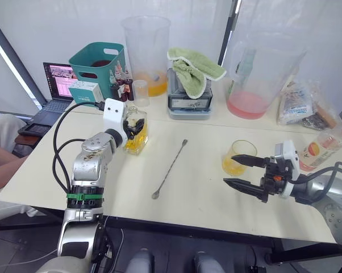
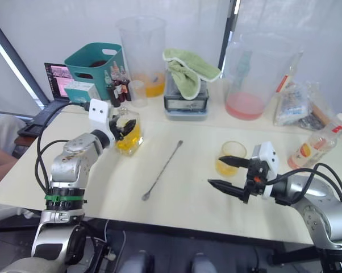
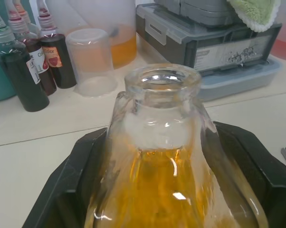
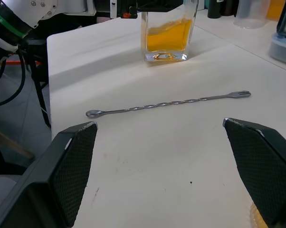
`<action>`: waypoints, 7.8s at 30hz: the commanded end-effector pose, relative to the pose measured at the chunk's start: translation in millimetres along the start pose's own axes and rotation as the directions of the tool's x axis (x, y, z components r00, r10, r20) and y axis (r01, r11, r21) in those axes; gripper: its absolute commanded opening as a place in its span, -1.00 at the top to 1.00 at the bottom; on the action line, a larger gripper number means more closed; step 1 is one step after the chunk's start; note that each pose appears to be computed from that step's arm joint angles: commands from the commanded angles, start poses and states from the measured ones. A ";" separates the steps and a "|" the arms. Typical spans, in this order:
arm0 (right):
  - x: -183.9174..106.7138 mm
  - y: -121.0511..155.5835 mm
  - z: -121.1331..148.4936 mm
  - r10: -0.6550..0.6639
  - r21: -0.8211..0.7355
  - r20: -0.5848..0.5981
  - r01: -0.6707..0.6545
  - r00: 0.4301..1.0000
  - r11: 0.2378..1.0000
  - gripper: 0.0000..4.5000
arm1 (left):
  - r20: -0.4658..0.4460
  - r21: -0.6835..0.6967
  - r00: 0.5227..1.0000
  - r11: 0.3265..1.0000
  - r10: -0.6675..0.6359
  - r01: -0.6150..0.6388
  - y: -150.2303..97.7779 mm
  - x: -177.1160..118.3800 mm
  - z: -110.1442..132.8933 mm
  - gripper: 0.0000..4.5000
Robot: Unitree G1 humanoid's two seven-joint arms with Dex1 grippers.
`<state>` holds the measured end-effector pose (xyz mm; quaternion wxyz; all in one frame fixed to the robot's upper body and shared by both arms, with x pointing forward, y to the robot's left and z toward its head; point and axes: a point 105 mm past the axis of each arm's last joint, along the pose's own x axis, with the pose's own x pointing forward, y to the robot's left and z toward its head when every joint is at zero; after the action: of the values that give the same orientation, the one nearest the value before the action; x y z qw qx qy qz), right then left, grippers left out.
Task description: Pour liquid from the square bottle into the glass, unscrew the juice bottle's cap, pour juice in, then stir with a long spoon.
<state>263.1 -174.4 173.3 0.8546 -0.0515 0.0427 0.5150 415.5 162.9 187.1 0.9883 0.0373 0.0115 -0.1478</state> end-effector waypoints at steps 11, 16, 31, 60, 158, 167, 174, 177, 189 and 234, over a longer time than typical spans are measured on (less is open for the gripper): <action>-16.9 -10.3 17.0 -0.119 -0.042 0.054 0.121 0.991 0.992 -1.00 | 0.213 -0.011 0.976 0.999 -0.047 0.050 -0.2 -20.6 49.8 -0.99; -30.1 -21.0 20.9 -0.207 -0.042 0.063 0.210 0.976 0.977 -1.00 | 0.239 -0.006 0.969 0.998 -0.056 0.059 7.2 -44.3 63.0 -0.99; -164.3 -55.8 -13.8 -0.755 -0.001 0.017 0.755 0.656 0.656 -1.00 | 0.117 -0.011 0.973 0.980 -0.197 0.200 68.2 -156.5 -1.2 -0.99; -192.1 -69.4 -51.5 -0.924 0.009 -0.027 0.924 0.382 0.381 -1.00 | 0.016 0.037 0.940 0.940 -0.341 0.340 42.2 -188.7 -73.0 -0.99; 27.3 31.1 56.2 -0.130 -0.117 0.163 0.150 0.978 0.982 0.41 | -0.006 0.167 0.485 0.477 -0.875 0.863 -75.1 -151.6 -32.0 -1.00; 28.6 32.4 24.7 -0.153 -0.104 0.078 0.161 0.985 0.981 0.41 | -0.007 0.174 0.475 0.467 -0.880 0.867 -77.2 -149.0 -31.6 -1.00; 21.5 31.7 26.4 -0.161 -0.077 0.081 0.167 0.984 0.983 -0.44 | -0.008 0.175 0.469 0.461 -0.883 0.870 -78.8 -149.5 -31.4 -1.00; 17.7 28.3 34.7 -0.140 -0.080 0.106 0.149 0.984 0.986 -0.92 | -0.009 0.172 0.465 0.457 -0.885 0.873 -77.7 -149.5 -31.6 -1.00; 26.8 1.3 45.0 0.224 -0.083 0.090 -0.217 0.970 0.973 -0.99 | -0.057 0.184 0.414 0.398 -0.908 0.899 -69.8 -147.4 -23.1 -1.00; 34.2 69.7 22.4 -0.606 0.110 0.165 0.596 0.778 0.795 0.29 | -0.031 0.181 0.381 0.370 -0.924 0.911 -78.2 -134.3 -22.8 -1.00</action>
<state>221.7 -110.2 190.1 0.9740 0.0069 -0.0451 0.2220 263.4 130.4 158.8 0.7362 0.0927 -0.0093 -0.6703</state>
